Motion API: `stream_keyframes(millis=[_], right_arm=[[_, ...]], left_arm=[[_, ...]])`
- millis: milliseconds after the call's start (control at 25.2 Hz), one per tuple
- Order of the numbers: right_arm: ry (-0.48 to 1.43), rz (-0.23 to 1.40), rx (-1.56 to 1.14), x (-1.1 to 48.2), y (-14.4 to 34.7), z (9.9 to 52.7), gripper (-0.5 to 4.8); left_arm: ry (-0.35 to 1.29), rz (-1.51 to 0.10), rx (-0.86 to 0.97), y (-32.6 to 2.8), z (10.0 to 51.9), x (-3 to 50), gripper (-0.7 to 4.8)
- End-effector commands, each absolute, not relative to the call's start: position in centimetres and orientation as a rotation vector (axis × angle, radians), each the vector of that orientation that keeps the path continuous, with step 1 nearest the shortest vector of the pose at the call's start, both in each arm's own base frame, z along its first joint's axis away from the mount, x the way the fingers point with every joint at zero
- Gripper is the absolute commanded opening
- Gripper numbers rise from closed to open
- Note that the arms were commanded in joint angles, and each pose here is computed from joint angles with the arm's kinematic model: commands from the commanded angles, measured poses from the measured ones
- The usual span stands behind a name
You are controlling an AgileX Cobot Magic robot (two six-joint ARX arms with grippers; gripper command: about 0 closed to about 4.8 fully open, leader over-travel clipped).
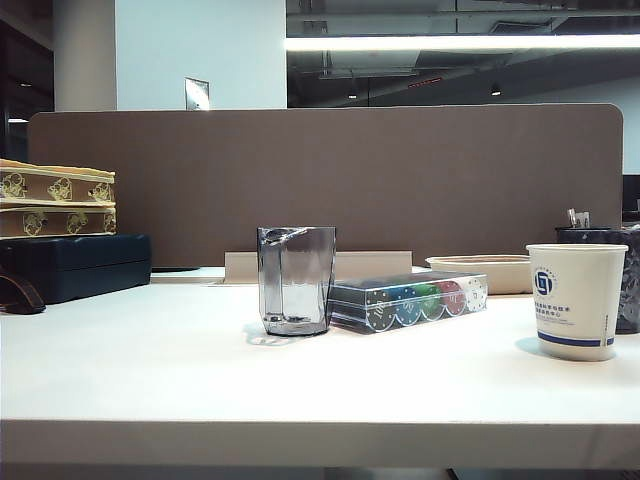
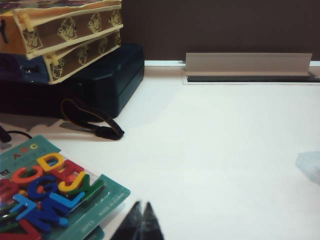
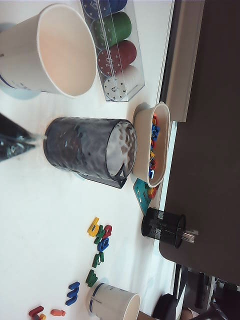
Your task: Pick up the letter "c" and put it in the paper cup.
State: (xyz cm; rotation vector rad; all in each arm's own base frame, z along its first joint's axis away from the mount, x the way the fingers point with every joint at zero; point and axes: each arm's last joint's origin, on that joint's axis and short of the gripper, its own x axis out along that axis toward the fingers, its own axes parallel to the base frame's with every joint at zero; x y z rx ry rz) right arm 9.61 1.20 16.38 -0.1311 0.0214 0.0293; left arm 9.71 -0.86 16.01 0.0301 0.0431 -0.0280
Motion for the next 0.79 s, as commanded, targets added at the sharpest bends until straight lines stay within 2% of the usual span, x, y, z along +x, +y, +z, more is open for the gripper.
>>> stream_keyframes(millis=[40,159,476,793], right_arm=[[0.004,0.015,-0.124,9.6,1.1,16.6,-0.05],[-0.013,-0.009,-0.121,9.6,0.8,16.8,-0.05],[-0.229,-0.102,-0.102,9.4,0.0,18.9,-0.05],[-0.259,-0.098,-0.004,9.4,-0.1,19.1,-0.05]], left_arm=[[0.035,-0.031,0.029,-0.9,16.1,9.7,-0.03],[0.035,-0.031,0.030,-0.9,16.1,9.7,-0.03],[0.035,-0.031,0.030,-0.9,16.1,9.7,-0.03],[0.035,-0.031,0.030,-0.9,16.1,9.7,-0.03]])
